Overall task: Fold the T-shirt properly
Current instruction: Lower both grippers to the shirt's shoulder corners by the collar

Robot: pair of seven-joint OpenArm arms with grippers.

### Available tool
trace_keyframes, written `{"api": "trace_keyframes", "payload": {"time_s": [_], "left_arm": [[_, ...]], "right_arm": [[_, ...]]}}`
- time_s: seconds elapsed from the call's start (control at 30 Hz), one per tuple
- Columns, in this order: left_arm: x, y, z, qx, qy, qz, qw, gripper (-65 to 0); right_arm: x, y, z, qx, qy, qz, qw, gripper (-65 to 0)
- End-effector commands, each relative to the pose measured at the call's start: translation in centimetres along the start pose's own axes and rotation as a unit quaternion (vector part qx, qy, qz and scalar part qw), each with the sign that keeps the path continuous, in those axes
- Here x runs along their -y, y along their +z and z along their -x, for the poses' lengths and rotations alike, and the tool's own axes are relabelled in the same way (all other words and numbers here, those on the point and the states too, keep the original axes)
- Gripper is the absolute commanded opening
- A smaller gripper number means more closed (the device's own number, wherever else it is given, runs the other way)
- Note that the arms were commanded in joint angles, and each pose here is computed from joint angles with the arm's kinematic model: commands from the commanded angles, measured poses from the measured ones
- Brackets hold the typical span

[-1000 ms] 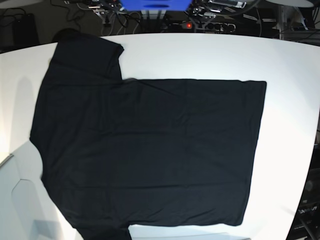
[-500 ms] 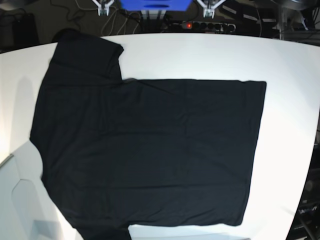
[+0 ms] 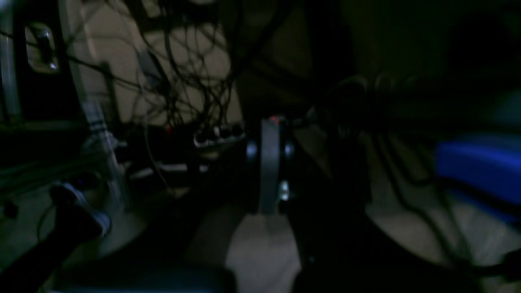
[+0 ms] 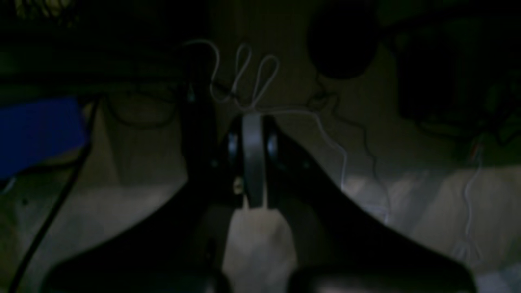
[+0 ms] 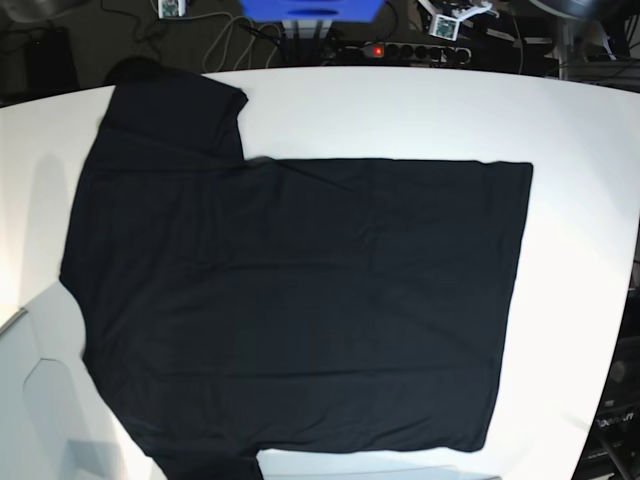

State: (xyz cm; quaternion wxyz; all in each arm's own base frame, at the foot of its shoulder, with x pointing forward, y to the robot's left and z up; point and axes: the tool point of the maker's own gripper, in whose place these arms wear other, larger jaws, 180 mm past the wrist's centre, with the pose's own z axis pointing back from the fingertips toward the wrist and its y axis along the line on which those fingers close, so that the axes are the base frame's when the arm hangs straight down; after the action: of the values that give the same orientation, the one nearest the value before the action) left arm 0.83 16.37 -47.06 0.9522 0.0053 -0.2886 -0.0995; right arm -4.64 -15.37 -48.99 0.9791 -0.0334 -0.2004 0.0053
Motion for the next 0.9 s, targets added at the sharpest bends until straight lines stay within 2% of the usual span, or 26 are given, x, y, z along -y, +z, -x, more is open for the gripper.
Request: {"api": "trace_keyframes", "payload": {"time_s": [0.0,0.1,0.27,0.37,0.5,0.7,0.87], "left_arm": [[0.4,1.0,-0.6,0.013,-0.001,0.006,1.0,-64.6],[0.9,2.3,-1.9,0.027,0.001,0.012,1.0,-58.0],[-0.8,4.3,-4.2,0.056,0.005,-0.015,0.998,-35.7],[-1.6,5.1,-6.4,0.082,0.006,-0.027,0.996,-27.8],[-2.2,5.4,-8.8,0.114,0.007,-0.036,0.993,-27.5],[-4.9,4.8,-10.9,0.148,0.091,-0.052,0.983,-27.0],[-8.3,4.7,-12.7,0.181,0.127,-0.085,0.972,-27.0]], "right_arm": [[0.7,1.0,-1.1,0.015,-0.001,0.008,0.9999,-65.0],[1.3,2.7,-3.1,0.022,0.001,0.014,0.9997,-65.0],[2.3,5.3,-7.2,0.071,0.013,0.023,0.9971,-65.0],[3.3,6.0,-9.3,0.098,0.016,0.037,0.9944,-65.0],[4.1,6.3,-11.6,0.13,0.02,0.047,0.9902,-65.0],[3.9,5.6,-14.8,0.173,0.013,0.047,0.9837,-65.0],[3.9,5.0,-18.0,0.212,0.006,0.049,0.976,-65.0]]}}
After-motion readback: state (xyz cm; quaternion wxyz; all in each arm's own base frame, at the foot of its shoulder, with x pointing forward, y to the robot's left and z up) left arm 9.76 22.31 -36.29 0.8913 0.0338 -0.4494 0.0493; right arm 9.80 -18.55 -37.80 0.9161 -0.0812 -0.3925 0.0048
